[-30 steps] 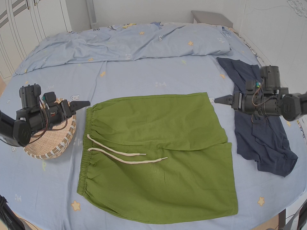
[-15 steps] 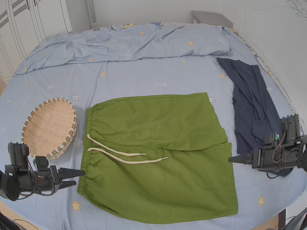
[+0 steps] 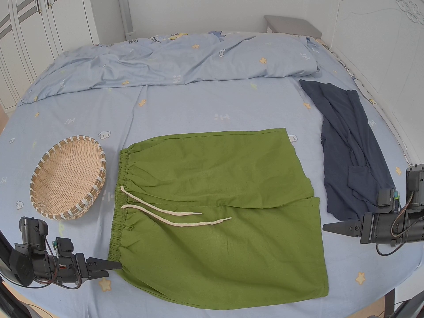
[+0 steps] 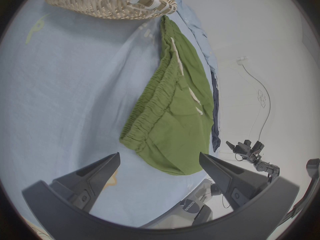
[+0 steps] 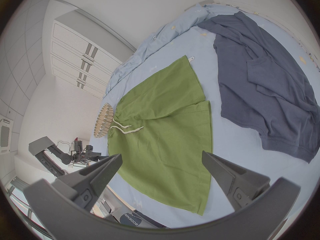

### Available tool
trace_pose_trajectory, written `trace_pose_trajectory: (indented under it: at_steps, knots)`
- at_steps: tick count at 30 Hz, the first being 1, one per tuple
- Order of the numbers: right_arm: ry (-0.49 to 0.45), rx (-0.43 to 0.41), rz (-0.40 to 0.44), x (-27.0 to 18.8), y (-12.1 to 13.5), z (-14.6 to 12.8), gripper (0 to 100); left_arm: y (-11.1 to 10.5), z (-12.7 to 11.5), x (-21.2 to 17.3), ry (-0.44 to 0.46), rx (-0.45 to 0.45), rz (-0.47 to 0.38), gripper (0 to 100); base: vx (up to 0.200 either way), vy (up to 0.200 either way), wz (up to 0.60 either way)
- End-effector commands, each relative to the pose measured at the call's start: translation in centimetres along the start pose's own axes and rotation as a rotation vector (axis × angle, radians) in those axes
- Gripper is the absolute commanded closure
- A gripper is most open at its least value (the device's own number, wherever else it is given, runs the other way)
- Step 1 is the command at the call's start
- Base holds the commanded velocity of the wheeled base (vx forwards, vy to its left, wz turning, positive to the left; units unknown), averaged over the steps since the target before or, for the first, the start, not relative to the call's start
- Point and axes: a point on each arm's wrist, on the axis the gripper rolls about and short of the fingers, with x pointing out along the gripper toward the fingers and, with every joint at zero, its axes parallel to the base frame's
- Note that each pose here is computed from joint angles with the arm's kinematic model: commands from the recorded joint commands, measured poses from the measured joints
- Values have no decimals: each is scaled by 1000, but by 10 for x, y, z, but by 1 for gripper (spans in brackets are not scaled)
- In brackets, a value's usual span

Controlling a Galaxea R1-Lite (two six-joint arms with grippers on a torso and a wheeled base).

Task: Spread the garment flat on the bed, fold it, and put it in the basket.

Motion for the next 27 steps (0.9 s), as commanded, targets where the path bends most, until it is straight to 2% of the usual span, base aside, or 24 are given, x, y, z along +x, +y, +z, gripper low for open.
trace_pose_trajectory:
  at_steps: [1,6,17,18,27]
  knots:
    - [-21,-10,11,-5,3,1,0,17,0,11,35,-24,17,0,0,0,0]
    - [-17,-8,12,-5,3,-1,0,17,4,15,44,-17,9,0,0,0,0]
    - [-14,3,22,-4,5,-1,0,12,22,32,-11,5,-50,0,0,0,0]
    - [-14,3,22,-4,5,-1,0,12,22,34,-12,1,-53,100,0,0,0]
    - [-13,4,20,-4,5,-1,0,17,21,35,-38,1,-56,100,0,0,0]
